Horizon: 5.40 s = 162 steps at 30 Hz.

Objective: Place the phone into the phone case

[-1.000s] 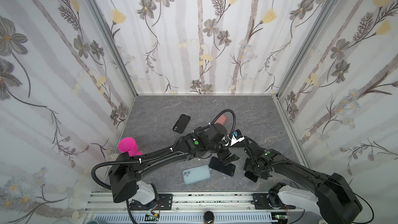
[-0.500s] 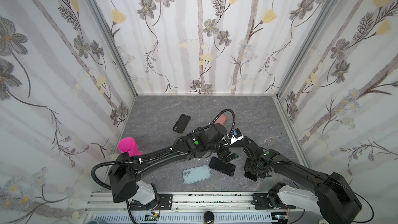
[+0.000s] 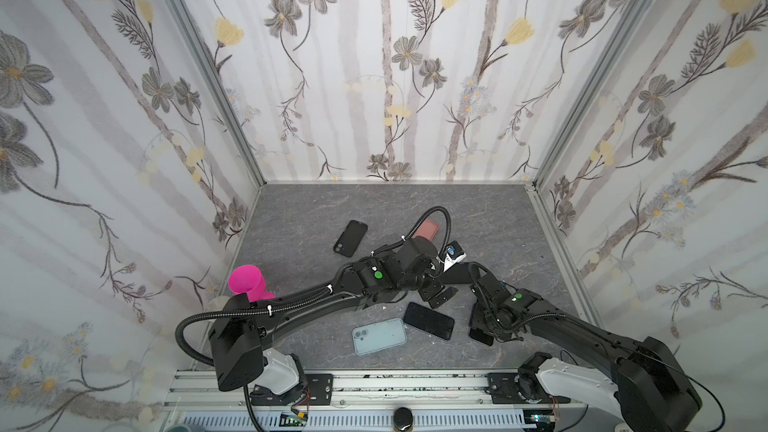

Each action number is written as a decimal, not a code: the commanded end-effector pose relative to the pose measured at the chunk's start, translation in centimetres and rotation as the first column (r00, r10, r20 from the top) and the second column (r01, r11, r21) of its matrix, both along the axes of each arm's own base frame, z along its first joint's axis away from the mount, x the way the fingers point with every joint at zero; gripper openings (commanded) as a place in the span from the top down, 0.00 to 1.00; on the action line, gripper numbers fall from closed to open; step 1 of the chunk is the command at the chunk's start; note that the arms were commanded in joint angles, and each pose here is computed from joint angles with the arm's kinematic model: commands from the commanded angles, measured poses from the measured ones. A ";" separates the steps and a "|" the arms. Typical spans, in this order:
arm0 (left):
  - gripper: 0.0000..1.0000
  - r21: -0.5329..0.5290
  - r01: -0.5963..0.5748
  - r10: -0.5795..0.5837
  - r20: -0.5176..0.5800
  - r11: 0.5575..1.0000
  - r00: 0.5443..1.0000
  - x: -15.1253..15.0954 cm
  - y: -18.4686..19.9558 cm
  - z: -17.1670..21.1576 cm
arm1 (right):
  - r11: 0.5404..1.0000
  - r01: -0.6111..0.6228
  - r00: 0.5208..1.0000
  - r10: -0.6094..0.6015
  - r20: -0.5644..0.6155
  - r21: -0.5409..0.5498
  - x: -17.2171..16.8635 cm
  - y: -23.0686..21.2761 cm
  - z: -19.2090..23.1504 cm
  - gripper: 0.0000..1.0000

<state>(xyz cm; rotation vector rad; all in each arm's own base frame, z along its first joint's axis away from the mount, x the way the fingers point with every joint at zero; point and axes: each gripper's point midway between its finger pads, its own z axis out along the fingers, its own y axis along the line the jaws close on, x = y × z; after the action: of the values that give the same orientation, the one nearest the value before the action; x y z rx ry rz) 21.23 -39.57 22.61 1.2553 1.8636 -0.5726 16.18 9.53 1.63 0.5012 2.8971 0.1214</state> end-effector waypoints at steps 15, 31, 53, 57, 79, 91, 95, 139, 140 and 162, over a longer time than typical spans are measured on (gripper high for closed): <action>0.00 -0.098 -0.131 0.135 0.033 0.987 0.990 3.0 0.9 2.6 | 1.000 0.008 0.996 -0.006 0.087 -0.023 1.4 -0.4 1.4 0.59; 0.00 -0.194 -0.232 0.214 -0.109 0.953 0.971 5.8 2.1 4.0 | 0.998 -0.028 0.978 0.040 0.203 -0.063 3.8 -0.5 4.6 0.59; 0.12 -0.258 -0.316 0.128 -0.553 0.913 0.823 9.7 2.3 3.4 | 0.969 -0.236 0.844 0.238 0.480 -0.066 8.8 3.3 12.8 0.59; 0.18 -0.275 -0.281 0.078 -0.572 0.919 0.817 9.1 2.0 3.5 | 0.960 -0.275 0.801 0.262 0.538 -0.059 9.8 4.8 15.3 0.59; 0.37 -0.267 -0.269 0.060 -0.599 0.925 0.799 8.7 1.7 3.2 | 0.869 -0.495 0.668 0.373 0.644 0.010 8.9 12.3 19.1 0.59; 0.70 -0.245 -0.261 0.058 -0.616 0.934 0.786 8.7 1.5 2.6 | 0.850 -0.527 0.633 0.399 0.663 -0.008 8.7 13.7 20.0 0.59; 0.85 -0.248 -0.251 0.045 -0.623 0.936 0.781 8.5 1.3 2.6 | 0.853 -0.521 0.639 0.405 0.654 -0.019 8.7 13.6 19.6 0.58; 1.00 -0.962 -0.271 0.335 -0.253 0.007 0.908 10.8 15.6 30.0 | 0.811 -0.566 -0.040 -0.208 0.977 0.150 10.5 7.7 49.7 0.12; 1.00 -0.965 -0.263 0.341 -0.247 0.003 0.907 10.6 15.6 30.2 | 0.796 -0.579 -0.006 -0.222 0.975 0.177 11.5 7.6 49.3 0.13; 1.00 -0.970 -0.214 0.176 -0.232 -0.115 0.957 7.2 13.4 30.6 | 0.440 -0.823 0.231 -0.316 0.920 0.358 13.3 9.6 46.7 0.33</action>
<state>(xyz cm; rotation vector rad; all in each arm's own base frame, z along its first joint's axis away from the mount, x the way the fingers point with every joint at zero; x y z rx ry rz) 29.83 -26.51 51.38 -0.1623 1.0235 -1.3426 30.81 18.18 47.29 -0.0807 1.3705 1.4271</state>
